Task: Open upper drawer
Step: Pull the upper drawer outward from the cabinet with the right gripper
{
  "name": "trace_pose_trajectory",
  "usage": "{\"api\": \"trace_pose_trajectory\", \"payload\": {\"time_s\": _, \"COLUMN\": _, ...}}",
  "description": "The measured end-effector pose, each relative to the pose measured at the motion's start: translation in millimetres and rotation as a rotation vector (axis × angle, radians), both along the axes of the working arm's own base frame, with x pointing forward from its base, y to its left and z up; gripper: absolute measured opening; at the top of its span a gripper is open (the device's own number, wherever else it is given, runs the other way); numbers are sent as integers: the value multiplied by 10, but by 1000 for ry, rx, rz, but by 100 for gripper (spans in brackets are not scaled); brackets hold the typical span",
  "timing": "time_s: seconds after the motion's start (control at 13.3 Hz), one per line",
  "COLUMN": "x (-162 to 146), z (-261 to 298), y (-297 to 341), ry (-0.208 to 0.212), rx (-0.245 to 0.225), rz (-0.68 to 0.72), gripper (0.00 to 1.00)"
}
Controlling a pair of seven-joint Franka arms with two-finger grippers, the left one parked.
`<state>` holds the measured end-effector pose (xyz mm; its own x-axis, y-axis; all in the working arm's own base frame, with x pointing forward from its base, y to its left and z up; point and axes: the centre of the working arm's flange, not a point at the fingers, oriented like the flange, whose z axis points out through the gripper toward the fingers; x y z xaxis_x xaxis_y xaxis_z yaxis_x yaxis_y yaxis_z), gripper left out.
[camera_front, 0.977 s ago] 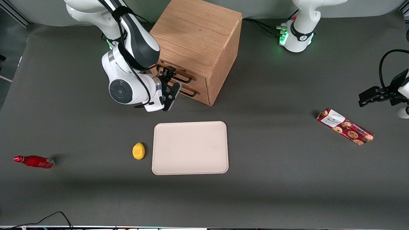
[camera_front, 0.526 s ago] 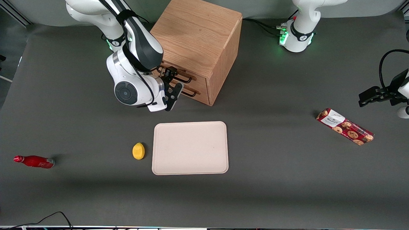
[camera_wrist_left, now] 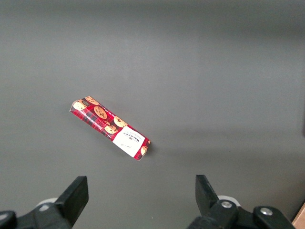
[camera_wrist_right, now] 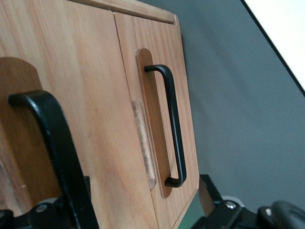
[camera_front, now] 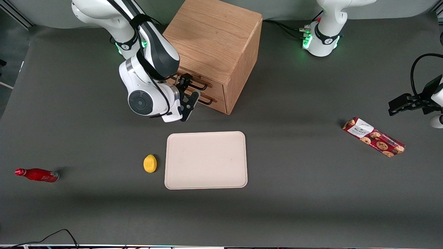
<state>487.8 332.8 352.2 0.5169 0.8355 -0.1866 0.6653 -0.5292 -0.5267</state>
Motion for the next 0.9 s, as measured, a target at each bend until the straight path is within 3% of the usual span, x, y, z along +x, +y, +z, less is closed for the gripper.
{"api": "trace_pose_trajectory", "payload": {"time_s": 0.3, "x": 148, "z": 4, "y": -157, "ry": -54, "rx": -27, "rz": -11, "gripper": 100}}
{"api": "trace_pose_trajectory", "payload": {"time_s": 0.9, "x": 480, "z": -63, "y": -353, "ry": -76, "rx": -8, "rz": -20, "gripper": 100}}
